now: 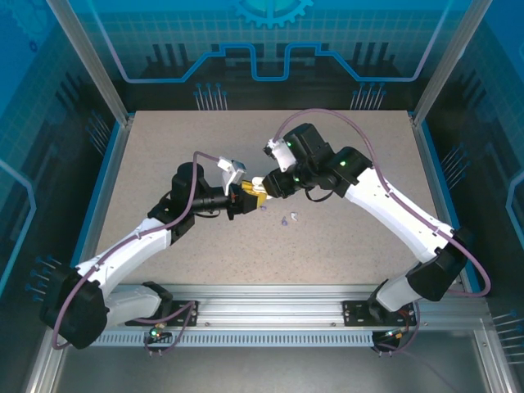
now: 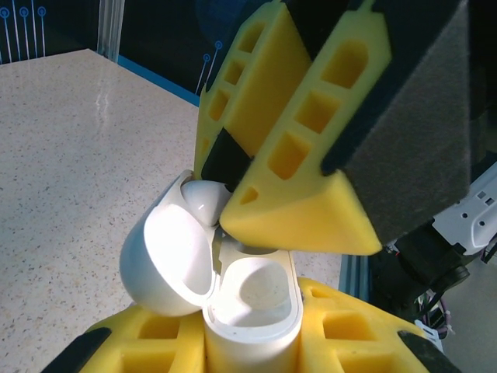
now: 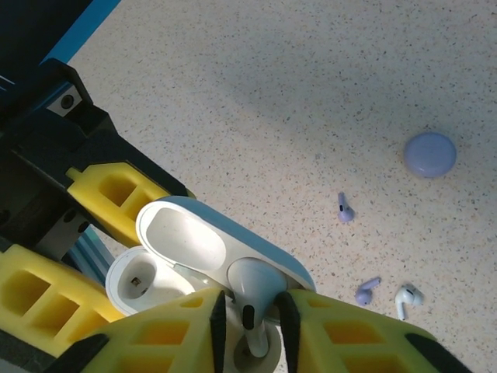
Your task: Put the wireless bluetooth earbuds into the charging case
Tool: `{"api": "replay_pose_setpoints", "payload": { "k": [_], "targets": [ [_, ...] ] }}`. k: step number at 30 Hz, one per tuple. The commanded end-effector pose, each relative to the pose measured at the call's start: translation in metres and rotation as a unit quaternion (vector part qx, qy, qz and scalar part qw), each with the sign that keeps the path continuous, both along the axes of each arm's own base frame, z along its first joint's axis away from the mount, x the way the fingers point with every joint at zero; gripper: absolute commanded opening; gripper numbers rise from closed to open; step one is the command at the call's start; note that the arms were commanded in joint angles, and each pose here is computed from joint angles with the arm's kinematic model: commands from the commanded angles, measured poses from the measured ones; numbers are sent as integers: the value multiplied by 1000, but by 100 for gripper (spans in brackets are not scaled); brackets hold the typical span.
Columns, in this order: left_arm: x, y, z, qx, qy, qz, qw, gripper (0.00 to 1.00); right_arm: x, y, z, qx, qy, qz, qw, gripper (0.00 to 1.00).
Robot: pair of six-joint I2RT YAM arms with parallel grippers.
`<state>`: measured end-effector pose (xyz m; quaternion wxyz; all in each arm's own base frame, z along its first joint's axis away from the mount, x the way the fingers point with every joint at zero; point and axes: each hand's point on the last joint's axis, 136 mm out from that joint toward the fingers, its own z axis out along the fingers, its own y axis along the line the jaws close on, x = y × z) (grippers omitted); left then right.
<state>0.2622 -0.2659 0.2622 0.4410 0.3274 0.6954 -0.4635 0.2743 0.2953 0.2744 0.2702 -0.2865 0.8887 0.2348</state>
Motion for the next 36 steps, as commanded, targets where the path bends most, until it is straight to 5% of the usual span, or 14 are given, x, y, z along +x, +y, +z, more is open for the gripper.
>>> {"api": "replay_pose_setpoints", "payload": {
  "k": [1,8,36],
  "targets": [
    [-15,-10,35,-28,-62,-46,997,5,7,12,-1,4,-6,-2,1000,22],
    [-6,-6,27,-17,-53,-17,998,5,5,3,7,18,-16,-8,1000,13],
    [3,-7,24,-19,-38,0,999,5,-13,-12,25,95,-8,24,995,13]
  ]
}}
